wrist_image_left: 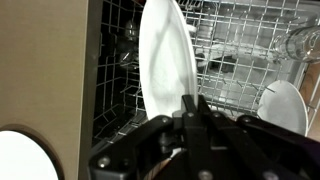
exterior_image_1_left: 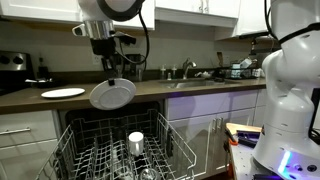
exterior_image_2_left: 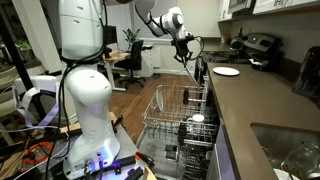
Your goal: Remove the plate from the dishwasher.
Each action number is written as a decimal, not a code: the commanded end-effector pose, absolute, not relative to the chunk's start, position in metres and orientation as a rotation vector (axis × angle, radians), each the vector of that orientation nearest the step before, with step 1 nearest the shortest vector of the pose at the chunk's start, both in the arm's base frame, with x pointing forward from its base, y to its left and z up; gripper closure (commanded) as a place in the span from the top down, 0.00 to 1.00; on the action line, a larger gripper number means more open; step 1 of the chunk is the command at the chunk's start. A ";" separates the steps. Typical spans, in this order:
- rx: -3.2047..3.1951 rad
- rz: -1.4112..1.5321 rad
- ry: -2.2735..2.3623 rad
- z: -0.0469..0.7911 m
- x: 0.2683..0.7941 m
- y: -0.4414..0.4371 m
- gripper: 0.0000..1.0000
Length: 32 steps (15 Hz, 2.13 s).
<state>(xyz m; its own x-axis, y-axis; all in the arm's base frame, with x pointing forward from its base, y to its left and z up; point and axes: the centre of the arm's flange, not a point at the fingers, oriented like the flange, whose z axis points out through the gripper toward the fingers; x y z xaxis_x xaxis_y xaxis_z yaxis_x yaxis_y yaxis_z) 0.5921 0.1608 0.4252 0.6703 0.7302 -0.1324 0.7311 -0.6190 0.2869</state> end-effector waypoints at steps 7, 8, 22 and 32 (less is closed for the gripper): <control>2.483 0.002 1.091 0.440 0.581 0.164 0.01; 2.473 0.001 1.087 0.442 0.580 0.165 0.01; 2.375 0.005 0.967 0.438 0.577 0.166 0.01; 2.340 -0.002 0.887 0.436 0.575 0.160 0.01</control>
<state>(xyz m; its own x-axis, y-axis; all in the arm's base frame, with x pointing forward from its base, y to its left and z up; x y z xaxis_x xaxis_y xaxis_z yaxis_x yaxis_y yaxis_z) 0.5814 0.1582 0.4242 0.7585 0.6165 -0.2114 0.6251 -0.5963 0.5037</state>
